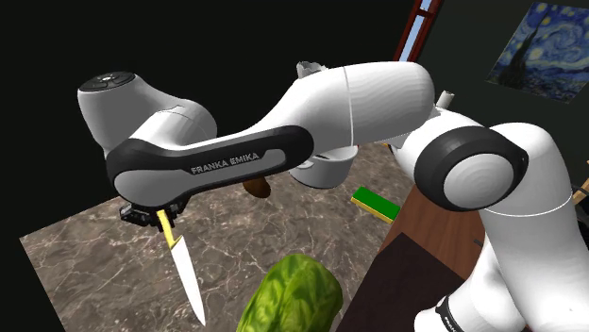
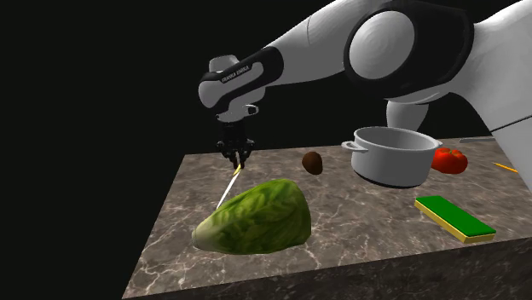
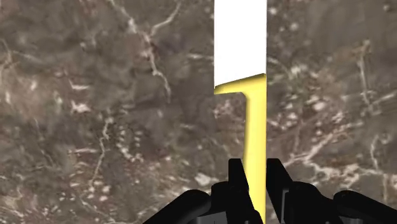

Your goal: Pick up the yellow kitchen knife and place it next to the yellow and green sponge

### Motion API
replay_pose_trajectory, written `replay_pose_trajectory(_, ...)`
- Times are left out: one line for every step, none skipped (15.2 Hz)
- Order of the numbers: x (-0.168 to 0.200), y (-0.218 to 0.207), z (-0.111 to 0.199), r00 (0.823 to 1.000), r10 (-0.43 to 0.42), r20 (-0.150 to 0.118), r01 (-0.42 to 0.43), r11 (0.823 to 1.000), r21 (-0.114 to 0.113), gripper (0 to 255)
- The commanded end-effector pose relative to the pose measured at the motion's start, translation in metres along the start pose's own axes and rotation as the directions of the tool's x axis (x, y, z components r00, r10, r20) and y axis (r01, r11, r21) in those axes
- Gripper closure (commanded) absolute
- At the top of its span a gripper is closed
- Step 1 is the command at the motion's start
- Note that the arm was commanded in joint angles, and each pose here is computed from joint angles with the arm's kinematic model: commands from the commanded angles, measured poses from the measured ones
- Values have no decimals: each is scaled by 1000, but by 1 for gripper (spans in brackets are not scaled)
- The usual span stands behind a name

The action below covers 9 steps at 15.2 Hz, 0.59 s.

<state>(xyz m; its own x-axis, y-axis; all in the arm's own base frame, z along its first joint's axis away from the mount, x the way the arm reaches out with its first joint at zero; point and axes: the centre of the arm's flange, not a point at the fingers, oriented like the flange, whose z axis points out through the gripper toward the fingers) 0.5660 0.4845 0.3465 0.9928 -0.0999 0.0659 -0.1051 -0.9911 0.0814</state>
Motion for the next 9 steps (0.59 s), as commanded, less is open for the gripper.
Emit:
replay_pose_trajectory(0, 0, 2, 1000, 0, 2, 0, 1000, -2, 255)
replay_pose_trajectory(0, 0, 2, 1000, 0, 2, 0, 1000, -2, 255)
replay_pose_trajectory(0, 0, 3, 1000, 0, 2, 0, 1000, -2, 255)
replay_pose_trajectory(0, -1, 3, 1000, 0, 2, 0, 1000, -2, 255)
replay_pose_trajectory(0, -1, 3, 1000, 0, 2, 0, 1000, -2, 255)
replay_pose_trajectory(0, 0, 2, 1000, 0, 2, 0, 1000, -2, 255)
replay_pose_trajectory(0, 0, -3, 1000, 0, 2, 0, 1000, -2, 255)
replay_pose_trajectory(0, 1, -9, 1000, 0, 2, 0, 1000, -2, 255)
replay_pose_trajectory(1, 1, -14, 1000, 0, 2, 0, 1000, -2, 255)
